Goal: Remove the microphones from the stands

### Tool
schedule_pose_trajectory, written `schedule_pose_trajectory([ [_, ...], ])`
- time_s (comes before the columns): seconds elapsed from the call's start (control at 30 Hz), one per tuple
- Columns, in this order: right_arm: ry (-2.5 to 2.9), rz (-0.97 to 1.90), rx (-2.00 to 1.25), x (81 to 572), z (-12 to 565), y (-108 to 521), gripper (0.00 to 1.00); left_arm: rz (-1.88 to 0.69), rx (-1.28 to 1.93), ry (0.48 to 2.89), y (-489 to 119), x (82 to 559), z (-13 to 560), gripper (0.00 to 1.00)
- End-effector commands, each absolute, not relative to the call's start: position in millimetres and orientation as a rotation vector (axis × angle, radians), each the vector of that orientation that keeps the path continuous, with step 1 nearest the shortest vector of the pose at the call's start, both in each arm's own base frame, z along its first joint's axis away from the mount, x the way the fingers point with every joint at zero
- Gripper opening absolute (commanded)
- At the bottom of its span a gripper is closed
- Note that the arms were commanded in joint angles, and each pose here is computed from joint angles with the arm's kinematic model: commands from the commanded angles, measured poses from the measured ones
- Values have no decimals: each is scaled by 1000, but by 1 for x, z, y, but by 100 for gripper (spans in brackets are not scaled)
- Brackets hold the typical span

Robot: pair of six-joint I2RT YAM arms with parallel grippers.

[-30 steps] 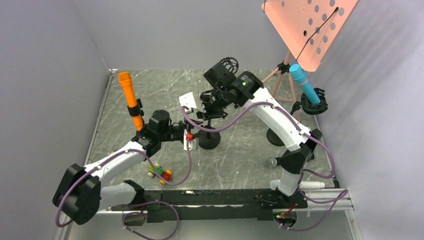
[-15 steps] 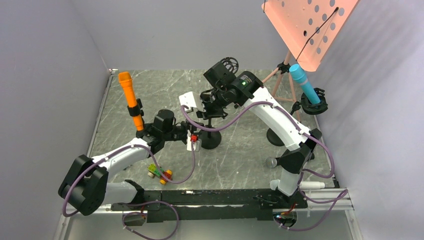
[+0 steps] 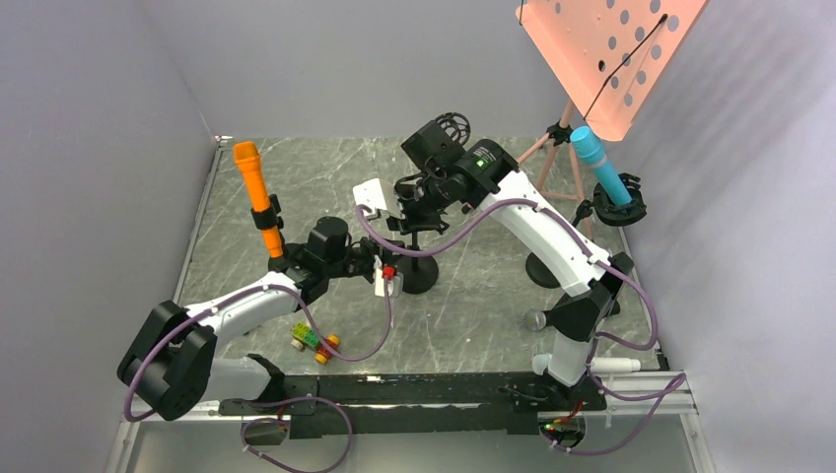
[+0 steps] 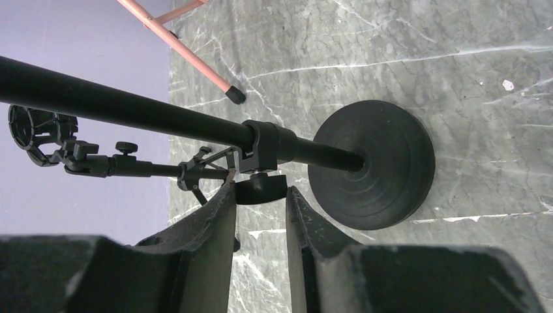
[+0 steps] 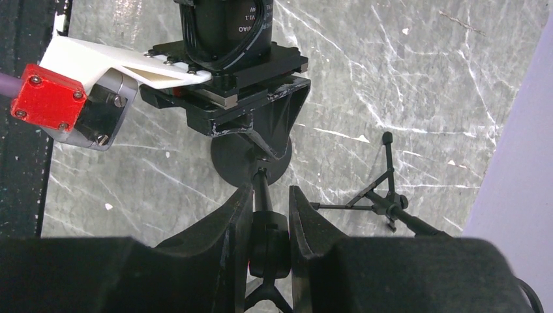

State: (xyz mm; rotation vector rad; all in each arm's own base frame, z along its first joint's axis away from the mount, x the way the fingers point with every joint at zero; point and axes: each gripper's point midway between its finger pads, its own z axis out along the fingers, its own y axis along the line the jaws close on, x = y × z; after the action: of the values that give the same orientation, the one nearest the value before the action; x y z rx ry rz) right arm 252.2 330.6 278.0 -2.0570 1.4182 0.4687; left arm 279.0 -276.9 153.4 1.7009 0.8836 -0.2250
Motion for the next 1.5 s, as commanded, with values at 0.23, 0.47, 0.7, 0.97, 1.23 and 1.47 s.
schedule_pose_trajectory([
  [0.23, 1392, 444, -2078, 258, 274, 336, 0, -469, 1821, 993, -285, 231, 96, 34],
  [0.47, 1398, 448, -2075, 258, 273, 337, 0, -561, 1749, 1123, -288, 229, 103, 15],
  [0.7, 1401, 441, -2070, 258, 275, 336, 0, -980, 1556, 1432, -281, 218, 123, 3],
  [0.97, 1399, 447, -2075, 257, 273, 336, 0, -1401, 1405, 1659, -279, 209, 143, 0],
  [1.23, 1393, 460, -2079, 255, 273, 336, 0, -1843, 1243, 1857, -277, 209, 164, 0],
  [1.47, 1386, 459, -2079, 254, 274, 335, 0, -2088, 1039, 1963, -275, 221, 176, 0],
])
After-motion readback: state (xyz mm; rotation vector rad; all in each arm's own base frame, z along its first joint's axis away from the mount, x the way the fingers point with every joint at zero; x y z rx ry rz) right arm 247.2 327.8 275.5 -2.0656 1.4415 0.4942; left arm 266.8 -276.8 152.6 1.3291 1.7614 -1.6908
